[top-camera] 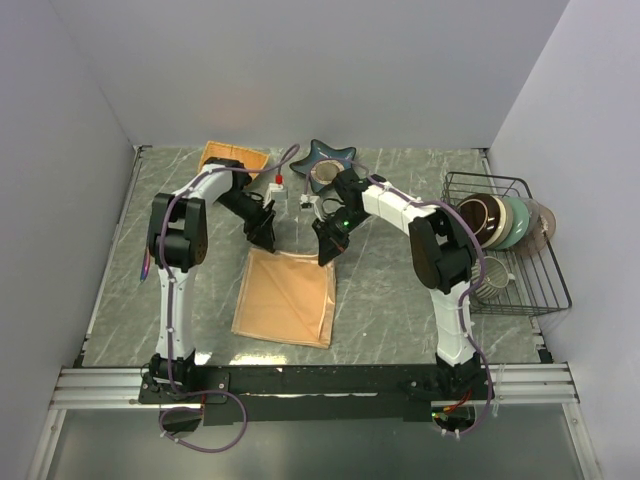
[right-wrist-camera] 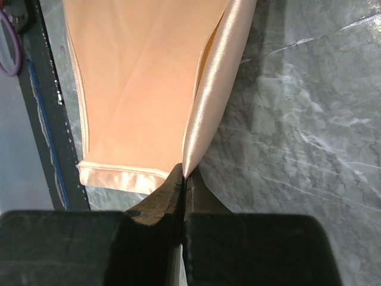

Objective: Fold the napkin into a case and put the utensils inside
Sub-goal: Pick up the upper triangle-folded napkin from the center of the board.

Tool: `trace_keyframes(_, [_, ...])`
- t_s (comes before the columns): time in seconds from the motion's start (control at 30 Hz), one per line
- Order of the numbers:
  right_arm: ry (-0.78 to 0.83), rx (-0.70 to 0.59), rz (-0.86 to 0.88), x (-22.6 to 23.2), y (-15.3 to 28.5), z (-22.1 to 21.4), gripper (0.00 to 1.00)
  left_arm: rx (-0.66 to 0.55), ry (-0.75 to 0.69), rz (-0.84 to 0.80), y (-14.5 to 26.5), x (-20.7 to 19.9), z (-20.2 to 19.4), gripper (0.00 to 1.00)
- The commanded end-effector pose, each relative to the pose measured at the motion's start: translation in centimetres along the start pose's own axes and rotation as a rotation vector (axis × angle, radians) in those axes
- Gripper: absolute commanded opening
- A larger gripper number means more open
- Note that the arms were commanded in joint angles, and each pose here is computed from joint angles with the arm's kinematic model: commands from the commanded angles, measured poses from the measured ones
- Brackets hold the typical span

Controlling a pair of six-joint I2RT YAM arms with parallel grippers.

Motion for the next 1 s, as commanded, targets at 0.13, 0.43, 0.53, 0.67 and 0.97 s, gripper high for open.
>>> trace_keyframes(0.13, [0.137, -0.043, -0.019, 2.1, 1.6, 2.2, 0.0, 0.001, -0.121, -0.018, -1.1, 0.4, 0.3, 0.71])
trace_keyframes(0.43, [0.162, -0.05, -0.018, 2.9, 2.1, 2.6, 0.0, 0.098, -0.112, -0.04, -0.5, -0.2, -2.2, 0.57])
trace_keyframes(0.53, [0.174, -0.053, -0.021, 3.3, 2.4, 2.6, 0.0, 0.112, -0.085, -0.03, 0.0, 0.1, -3.0, 0.54])
trace_keyframes(0.67, [0.191, -0.056, -0.019, 3.8, 2.8, 2.7, 0.0, 0.117, -0.059, -0.02, 0.5, 0.3, -3.5, 0.49])
trace_keyframes(0.97, [0.212, -0.059, -0.022, 4.4, 3.4, 2.9, 0.0, 0.139, -0.038, -0.024, 0.9, -0.2, -5.0, 0.34])
Point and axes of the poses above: each gripper's point midway between its finger pads, its own y axis back along the fingers, its own x axis along the line the jaws close on, z = x × y, the point moved 3 cm from there along y, back along the fingers, and after that the axes turned 4 degrees about -y, right-handed, at the moved point
